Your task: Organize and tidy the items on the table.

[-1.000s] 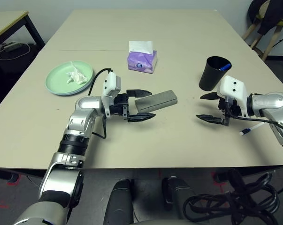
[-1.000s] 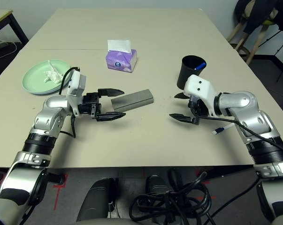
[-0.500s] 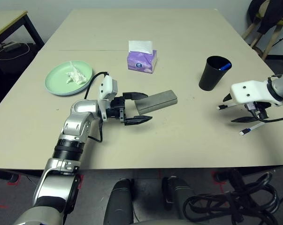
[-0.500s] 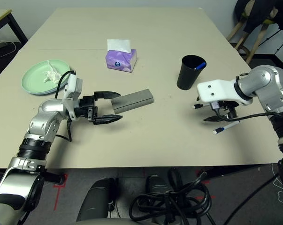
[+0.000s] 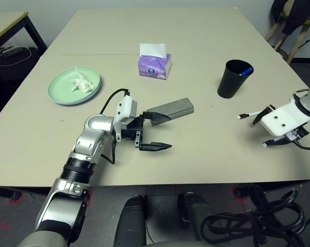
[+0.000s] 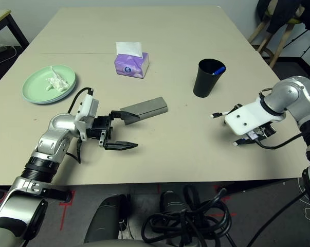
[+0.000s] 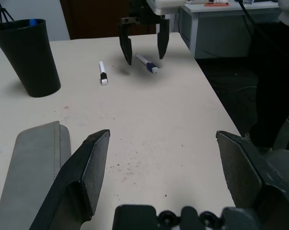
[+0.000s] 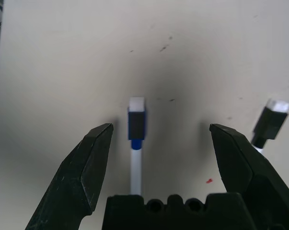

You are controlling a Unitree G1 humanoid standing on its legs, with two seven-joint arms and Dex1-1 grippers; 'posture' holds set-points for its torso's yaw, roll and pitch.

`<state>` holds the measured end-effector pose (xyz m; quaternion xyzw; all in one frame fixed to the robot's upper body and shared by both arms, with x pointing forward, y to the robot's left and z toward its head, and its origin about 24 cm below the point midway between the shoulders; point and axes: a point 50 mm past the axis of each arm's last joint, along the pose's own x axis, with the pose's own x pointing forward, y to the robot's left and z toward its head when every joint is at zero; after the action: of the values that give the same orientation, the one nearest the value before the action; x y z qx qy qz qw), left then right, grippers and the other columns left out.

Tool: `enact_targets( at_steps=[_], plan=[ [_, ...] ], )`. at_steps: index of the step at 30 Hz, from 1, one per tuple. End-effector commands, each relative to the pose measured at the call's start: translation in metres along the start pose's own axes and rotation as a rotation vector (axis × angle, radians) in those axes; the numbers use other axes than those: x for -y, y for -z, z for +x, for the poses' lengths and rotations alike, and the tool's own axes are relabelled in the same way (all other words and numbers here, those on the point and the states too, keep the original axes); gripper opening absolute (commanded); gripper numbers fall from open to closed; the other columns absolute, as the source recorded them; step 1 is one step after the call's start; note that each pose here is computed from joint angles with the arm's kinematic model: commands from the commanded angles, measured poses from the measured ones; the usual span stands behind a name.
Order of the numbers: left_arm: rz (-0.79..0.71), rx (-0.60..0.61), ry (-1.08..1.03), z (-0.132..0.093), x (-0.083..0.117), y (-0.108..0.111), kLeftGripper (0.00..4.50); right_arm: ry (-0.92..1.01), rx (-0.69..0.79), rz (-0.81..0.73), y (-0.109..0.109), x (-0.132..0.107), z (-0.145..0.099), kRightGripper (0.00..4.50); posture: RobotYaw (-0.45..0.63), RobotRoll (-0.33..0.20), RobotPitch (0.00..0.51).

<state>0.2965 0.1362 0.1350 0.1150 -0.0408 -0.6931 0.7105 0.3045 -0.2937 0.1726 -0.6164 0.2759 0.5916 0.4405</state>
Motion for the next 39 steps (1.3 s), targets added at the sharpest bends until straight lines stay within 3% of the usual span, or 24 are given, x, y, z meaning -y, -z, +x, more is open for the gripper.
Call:
enact_targets(
  at_steps=[1,20,23,32,37,39],
  plan=[
    [-0.016,0.040,-0.049,0.002,-0.001,-0.003,4.49,-0.039,-0.012,0.008,0.003,-0.008,0.002,4.50,0.00,0.000,0.163],
    [-0.019,0.059,-0.174,-0.003,-0.006,-0.009,4.49,-0.034,-0.040,-0.038,0.003,-0.002,0.022,4.50,0.02,0.000,0.169],
    [-0.016,0.057,-0.175,-0.003,-0.007,-0.009,4.50,-0.037,-0.036,-0.039,0.002,-0.001,0.024,3.89,0.03,0.000,0.168],
    [-0.007,0.052,-0.177,-0.004,-0.009,-0.010,4.50,-0.088,-0.030,-0.003,0.002,-0.002,0.014,0.44,0.03,0.000,0.155],
    [-0.006,0.046,-0.186,-0.007,-0.012,-0.010,4.50,-0.065,0.032,0.096,-0.001,0.001,0.005,0.39,0.02,0.000,0.142],
    [-0.006,0.045,-0.189,-0.008,-0.013,-0.010,4.50,-0.021,0.127,0.184,-0.008,0.005,0.002,0.39,0.02,0.000,0.140]
  ],
)
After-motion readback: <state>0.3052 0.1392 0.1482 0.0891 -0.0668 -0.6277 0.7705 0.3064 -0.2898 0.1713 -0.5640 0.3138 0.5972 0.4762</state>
